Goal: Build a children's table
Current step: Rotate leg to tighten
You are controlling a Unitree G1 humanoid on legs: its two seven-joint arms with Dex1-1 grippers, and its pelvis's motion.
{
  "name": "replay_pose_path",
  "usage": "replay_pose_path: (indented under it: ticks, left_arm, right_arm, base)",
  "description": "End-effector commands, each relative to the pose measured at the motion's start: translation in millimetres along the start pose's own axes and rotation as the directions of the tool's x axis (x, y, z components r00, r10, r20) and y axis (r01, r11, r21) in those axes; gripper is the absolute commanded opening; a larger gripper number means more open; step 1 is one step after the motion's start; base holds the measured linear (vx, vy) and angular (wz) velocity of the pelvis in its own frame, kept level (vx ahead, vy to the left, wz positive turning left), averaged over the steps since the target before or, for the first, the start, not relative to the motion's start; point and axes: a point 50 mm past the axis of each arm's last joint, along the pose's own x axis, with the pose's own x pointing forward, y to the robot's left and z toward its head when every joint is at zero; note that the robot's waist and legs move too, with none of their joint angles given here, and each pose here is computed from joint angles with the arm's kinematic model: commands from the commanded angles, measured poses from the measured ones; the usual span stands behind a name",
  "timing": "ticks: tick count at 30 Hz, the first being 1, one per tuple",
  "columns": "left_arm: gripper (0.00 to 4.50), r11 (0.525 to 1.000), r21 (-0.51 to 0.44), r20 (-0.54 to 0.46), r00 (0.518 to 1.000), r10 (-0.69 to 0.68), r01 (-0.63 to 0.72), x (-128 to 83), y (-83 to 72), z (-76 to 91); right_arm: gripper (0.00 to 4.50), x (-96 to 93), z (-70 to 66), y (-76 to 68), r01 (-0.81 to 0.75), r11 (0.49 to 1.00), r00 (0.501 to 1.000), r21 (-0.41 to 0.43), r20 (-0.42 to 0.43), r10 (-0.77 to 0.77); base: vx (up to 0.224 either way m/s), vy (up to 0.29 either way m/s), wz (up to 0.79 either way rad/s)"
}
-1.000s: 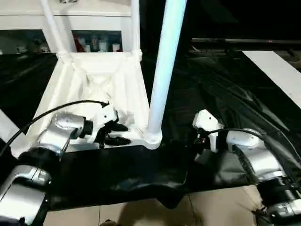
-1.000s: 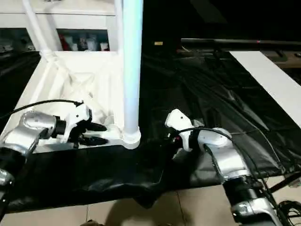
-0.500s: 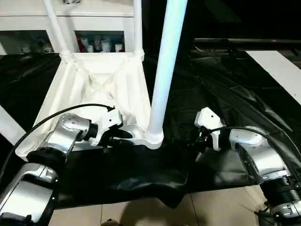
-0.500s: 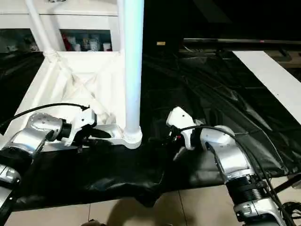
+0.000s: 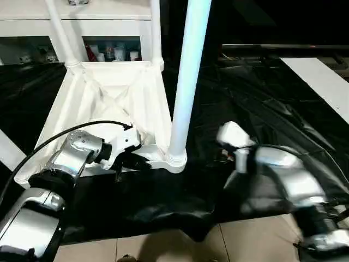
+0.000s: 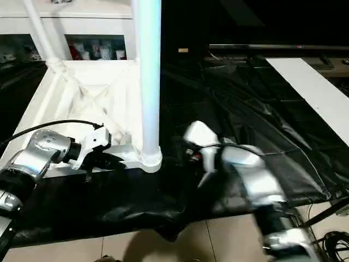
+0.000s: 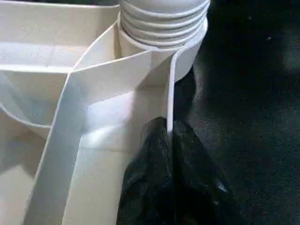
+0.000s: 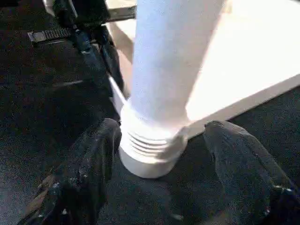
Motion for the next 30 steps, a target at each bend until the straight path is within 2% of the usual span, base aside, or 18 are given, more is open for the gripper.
replay_pose_path:
  ticks: [1, 12, 29, 30]
  left_arm:
    - [0.04, 0.997, -0.079, 0.044, 0.999, -0.022, 0.026, 8, -8.9, -5.7]
    - [0.04, 0.996, -0.075, 0.068, 0.997, -0.035, 0.041, 10, -21.4, -3.1]
    - [0.04, 0.996, -0.086, 0.040, 0.999, -0.015, 0.018, 7, -22.4, -2.1]
    - [0.02, 0.996, -0.085, 0.041, 0.999, -0.013, 0.017, 7, -22.3, -1.6]
  right_arm:
    - [3.32, 1.8, 2.3, -0.1, -0.016, 1.000, 1.000, -0.009, -0.011, 0.016]
    - [3.32, 11.1, -2.1, -4.9, -0.005, 1.000, 0.999, -0.020, -0.051, 0.004]
    - [3.32, 30.5, 0.6, -0.4, -0.052, 0.998, 0.999, 0.019, 0.005, 0.052]
    - [3.13, 30.8, 0.3, -0.9, -0.050, 0.999, 0.999, 0.021, 0.003, 0.050]
  base:
    - [0.000, 0.000, 0.00]
    - [0.000, 0.000, 0.00]
    - [0.000, 0.000, 0.00]
    - [0.000, 0.000, 0.00]
